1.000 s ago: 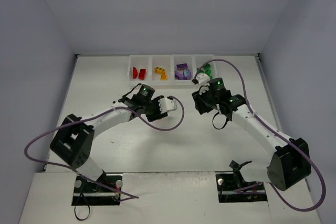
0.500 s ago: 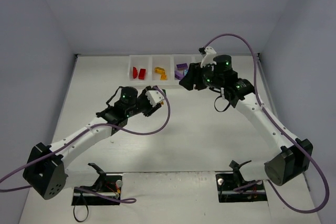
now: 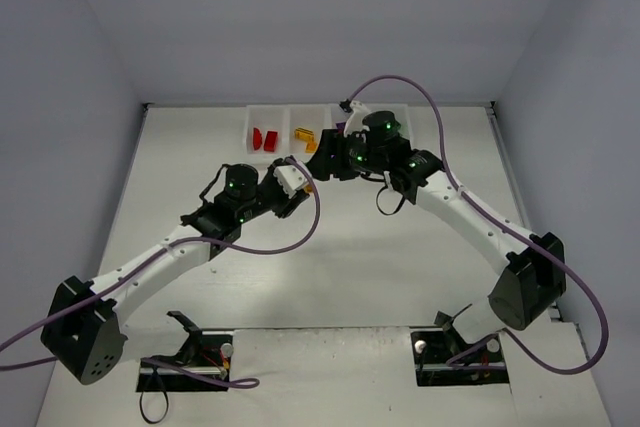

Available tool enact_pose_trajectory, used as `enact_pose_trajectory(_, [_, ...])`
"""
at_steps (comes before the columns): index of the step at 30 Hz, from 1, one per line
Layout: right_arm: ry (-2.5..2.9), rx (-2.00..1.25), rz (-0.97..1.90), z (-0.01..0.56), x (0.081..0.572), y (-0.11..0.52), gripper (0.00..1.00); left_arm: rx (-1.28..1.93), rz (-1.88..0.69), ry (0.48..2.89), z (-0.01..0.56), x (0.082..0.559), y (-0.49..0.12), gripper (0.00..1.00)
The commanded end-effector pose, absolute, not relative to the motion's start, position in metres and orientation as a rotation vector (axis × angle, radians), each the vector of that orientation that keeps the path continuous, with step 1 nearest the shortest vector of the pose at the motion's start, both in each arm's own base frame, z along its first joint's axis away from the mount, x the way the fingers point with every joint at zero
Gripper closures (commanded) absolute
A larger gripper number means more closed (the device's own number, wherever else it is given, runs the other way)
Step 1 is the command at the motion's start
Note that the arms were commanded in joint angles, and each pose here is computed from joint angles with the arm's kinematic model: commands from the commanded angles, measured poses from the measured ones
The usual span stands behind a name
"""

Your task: Sort the legos into containers by color

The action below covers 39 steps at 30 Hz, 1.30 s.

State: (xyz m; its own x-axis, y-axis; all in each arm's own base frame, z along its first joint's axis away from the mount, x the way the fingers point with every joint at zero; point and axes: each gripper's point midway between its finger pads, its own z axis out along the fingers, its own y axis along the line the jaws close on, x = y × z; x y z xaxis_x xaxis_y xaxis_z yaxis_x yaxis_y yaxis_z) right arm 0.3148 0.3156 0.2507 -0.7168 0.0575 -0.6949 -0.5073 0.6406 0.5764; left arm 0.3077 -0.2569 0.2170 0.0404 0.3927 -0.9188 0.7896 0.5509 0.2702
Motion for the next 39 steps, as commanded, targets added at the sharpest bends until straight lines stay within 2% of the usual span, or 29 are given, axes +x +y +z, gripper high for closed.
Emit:
enact_pose_trajectory(1, [2.020,-0.328,1.128,0.289,0.326,0.329,0.41,0.975,-0.442,1.444,0.259,0.306,-0.264,0.81])
enact_pose_trajectory(6, [2.027,-0.328,1.133,0.283,0.331,0.333,0.42,0.968,-0.448,1.444,0.259,0.304,-0.262,0.81])
enact_pose_trajectory(14, [2.047,-0.327,1.177,0.271,0.330,0.341,0.49,0.956,-0.460,1.439,0.259,0.301,-0.262,0.81])
enact_pose_trajectory(17, [2.029,-0.333,1.179,0.275,0.330,0.340,0.64,0.957,-0.464,1.446,0.257,0.301,-0.262,0.81])
enact_pose_trajectory(18, [2.024,-0.339,1.178,0.276,0.329,0.341,0.73,0.956,-0.466,1.450,0.256,0.301,-0.262,0.81])
enact_pose_trajectory(21, [2.000,-0.347,1.170,0.284,0.329,0.338,0.86,0.939,-0.465,1.483,0.248,0.305,-0.263,0.82])
enact_pose_trajectory(22, [1.997,-0.349,1.168,0.285,0.328,0.337,0.89,0.903,-0.448,1.511,0.246,0.310,-0.259,0.88])
enact_pose_trajectory(25, [1.989,-0.347,1.152,0.286,0.329,0.331,1.00,0.846,-0.441,1.576,0.235,0.318,-0.257,0.99])
enact_pose_trajectory(32, [2.003,-0.316,1.113,0.279,0.334,0.308,1.00,0.758,-0.506,1.731,0.209,0.330,-0.261,1.00])
enact_pose_trajectory(39, [1.978,-0.279,1.040,0.288,0.348,0.275,1.00,0.762,-0.524,1.757,0.199,0.333,-0.266,1.00])
